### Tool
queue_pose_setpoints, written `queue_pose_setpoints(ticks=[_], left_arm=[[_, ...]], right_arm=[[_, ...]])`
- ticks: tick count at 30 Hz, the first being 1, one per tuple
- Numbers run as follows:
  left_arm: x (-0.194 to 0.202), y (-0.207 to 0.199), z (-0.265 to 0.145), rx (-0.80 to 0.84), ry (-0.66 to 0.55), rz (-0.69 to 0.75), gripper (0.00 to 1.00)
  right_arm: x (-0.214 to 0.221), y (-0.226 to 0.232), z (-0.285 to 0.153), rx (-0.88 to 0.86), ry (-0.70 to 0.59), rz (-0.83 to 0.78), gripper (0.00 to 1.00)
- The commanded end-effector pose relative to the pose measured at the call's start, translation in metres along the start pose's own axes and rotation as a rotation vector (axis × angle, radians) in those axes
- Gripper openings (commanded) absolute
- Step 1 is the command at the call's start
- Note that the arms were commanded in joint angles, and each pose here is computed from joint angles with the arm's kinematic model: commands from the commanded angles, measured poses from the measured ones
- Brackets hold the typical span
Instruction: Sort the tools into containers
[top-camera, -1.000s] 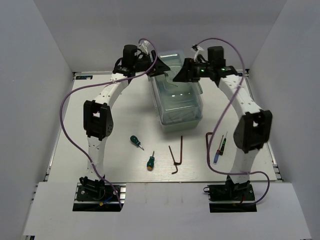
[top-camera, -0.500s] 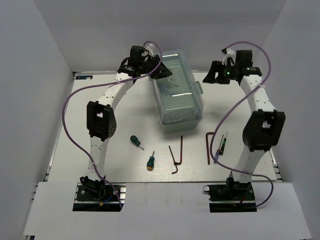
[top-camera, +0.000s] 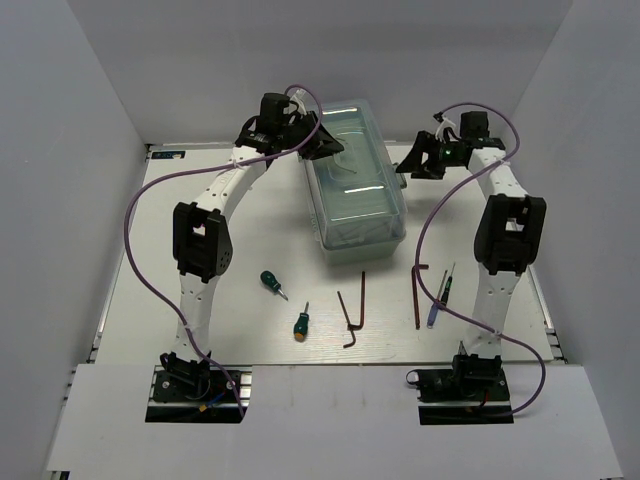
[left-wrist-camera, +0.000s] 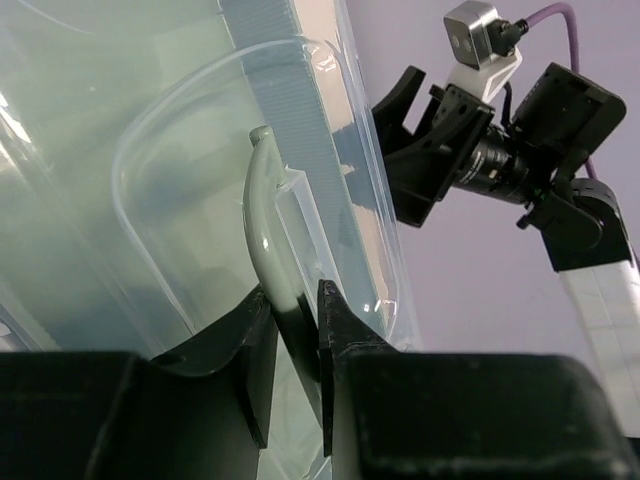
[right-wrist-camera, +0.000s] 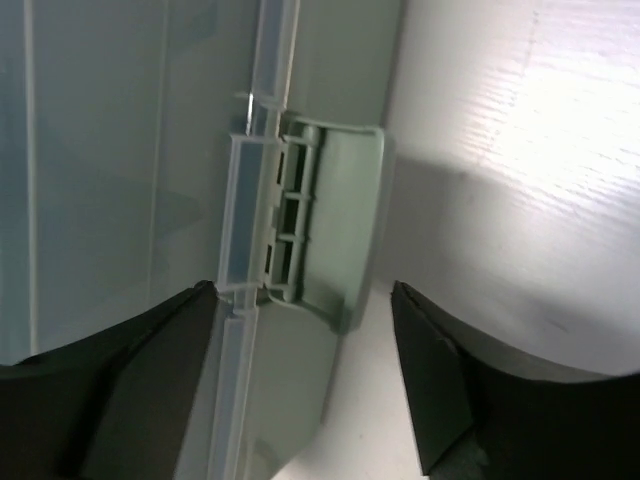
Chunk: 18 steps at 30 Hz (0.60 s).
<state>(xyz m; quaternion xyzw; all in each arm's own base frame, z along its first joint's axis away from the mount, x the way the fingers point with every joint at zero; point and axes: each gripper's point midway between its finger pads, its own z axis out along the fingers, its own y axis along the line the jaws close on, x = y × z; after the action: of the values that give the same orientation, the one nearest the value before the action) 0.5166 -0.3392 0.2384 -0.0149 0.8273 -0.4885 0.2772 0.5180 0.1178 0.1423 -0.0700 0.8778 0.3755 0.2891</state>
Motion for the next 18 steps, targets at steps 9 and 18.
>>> queue_pose_setpoints(ticks=[9, 18], left_arm=[[0.036, 0.018, 0.006, -0.082, 0.095, 0.028, 0.13], [0.035, 0.006, 0.009, -0.008, 0.103, 0.035, 0.00]], right_arm=[[0.008, -0.010, 0.030, -0.131, 0.022, 0.084, 0.73], [0.011, 0.007, 0.034, -0.297, 0.012, 0.105, 0.02]])
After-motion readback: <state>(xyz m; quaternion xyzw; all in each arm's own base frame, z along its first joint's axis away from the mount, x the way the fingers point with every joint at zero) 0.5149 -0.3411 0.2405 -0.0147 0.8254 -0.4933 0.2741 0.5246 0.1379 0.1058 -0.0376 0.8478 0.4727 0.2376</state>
